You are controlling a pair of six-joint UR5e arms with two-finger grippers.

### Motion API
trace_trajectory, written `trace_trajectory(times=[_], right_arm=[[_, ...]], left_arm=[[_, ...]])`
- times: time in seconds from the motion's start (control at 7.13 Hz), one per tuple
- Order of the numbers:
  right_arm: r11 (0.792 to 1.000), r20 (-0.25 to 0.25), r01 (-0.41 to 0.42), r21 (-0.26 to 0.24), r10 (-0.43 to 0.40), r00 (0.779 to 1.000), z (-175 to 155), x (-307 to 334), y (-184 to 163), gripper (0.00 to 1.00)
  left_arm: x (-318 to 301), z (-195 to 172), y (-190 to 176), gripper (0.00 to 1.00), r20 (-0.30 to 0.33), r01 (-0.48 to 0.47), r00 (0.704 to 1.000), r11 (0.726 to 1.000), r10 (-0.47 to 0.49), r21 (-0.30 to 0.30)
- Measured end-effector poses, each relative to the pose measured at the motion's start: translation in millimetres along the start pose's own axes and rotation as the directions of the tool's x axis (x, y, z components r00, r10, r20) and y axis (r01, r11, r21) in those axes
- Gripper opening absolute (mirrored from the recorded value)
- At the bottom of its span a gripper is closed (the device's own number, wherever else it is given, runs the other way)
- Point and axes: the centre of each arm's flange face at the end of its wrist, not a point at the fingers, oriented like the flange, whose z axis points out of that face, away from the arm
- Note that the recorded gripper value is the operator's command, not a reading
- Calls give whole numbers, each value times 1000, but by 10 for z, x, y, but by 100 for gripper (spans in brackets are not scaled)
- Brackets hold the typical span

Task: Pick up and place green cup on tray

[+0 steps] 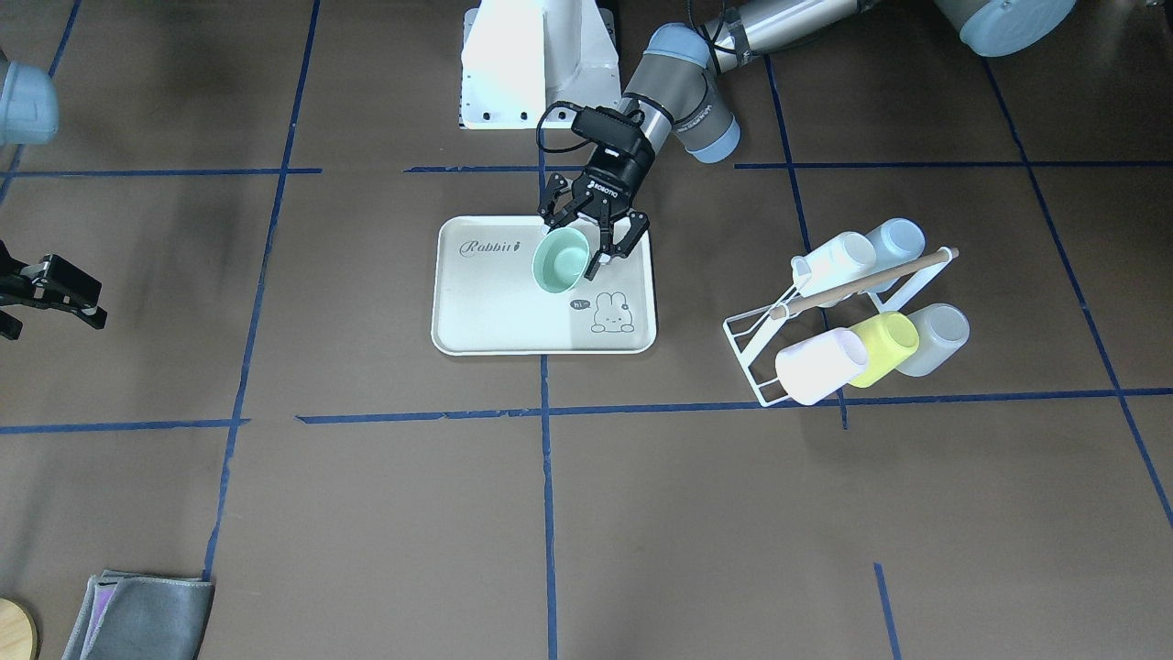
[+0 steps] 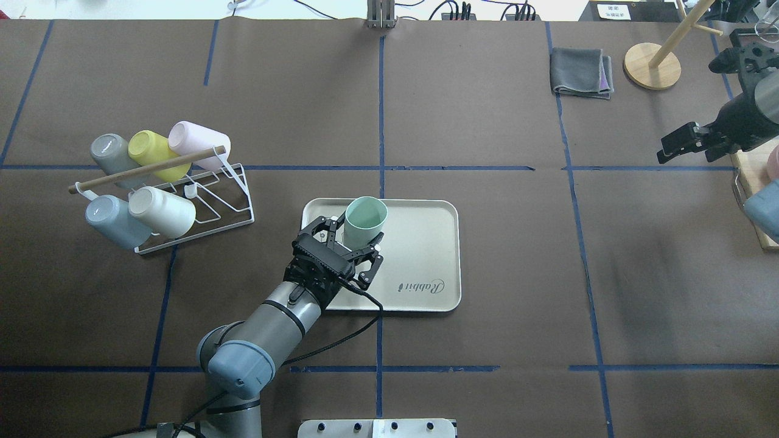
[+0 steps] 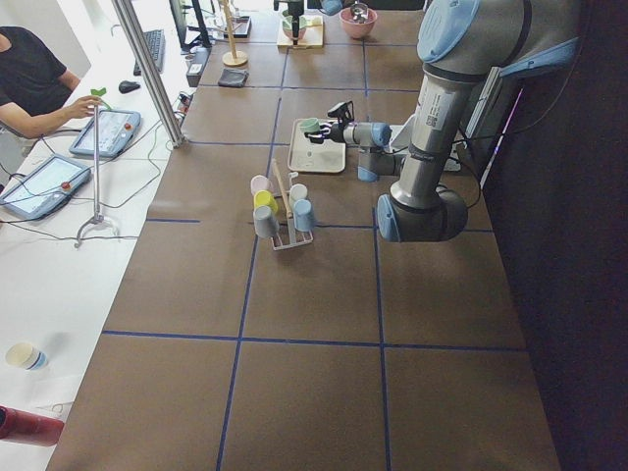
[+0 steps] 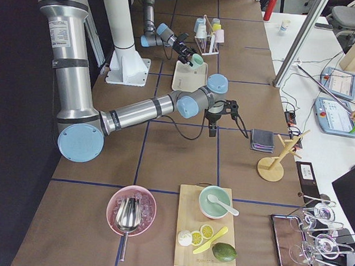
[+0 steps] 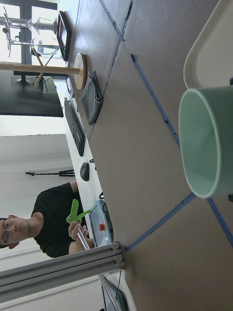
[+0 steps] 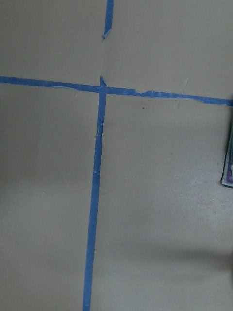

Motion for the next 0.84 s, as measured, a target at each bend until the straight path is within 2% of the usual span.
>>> trace_trajectory(times=[0.14,0.42,0.7,0.84], right_arm=[[1000,0,-1,0,1,1000,-1,4,0,100],[1000,1,-10,8,10,1000,-61,85,-25,100],[1000,21,-4,15,3,1000,-236,445,-124,100],[1000,27,12,16,-13,1000,-300,705,-173,100]], left_arm=[[67,55,34,36,9,-4,1000,1000,4,-2],[139,142,88,44,18,-13,1000,1000,14,-10],[157,199,173,50,25,-29,999,999,29,-25],[158,209,192,58,27,-33,999,999,34,-29]])
